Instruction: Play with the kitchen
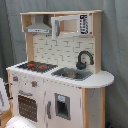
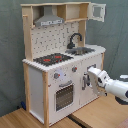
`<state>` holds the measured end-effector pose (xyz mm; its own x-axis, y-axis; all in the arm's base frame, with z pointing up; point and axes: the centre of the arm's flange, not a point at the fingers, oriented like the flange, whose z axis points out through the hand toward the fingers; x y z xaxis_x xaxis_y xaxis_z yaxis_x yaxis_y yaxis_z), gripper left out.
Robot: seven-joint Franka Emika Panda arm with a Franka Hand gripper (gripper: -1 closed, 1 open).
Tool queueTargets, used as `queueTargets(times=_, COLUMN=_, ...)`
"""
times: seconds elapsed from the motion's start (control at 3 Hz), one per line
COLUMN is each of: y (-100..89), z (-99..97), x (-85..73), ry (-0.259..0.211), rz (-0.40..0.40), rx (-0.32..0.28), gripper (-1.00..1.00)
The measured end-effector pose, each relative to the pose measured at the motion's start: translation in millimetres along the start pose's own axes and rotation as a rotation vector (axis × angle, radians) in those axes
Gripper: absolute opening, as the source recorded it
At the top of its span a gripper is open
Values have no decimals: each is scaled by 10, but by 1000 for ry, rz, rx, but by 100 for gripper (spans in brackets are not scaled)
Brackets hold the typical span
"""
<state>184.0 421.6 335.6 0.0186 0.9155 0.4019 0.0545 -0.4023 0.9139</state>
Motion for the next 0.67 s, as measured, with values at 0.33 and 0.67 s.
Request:
queueTargets(times=0.33, y=-211, z=4, x=-103, ry=-5, rz=48, rx=11, gripper=100)
queueTargets(times=0.67, y=-390, z=4, x=-195, ry=-8, rz=106, rx=14, gripper=100)
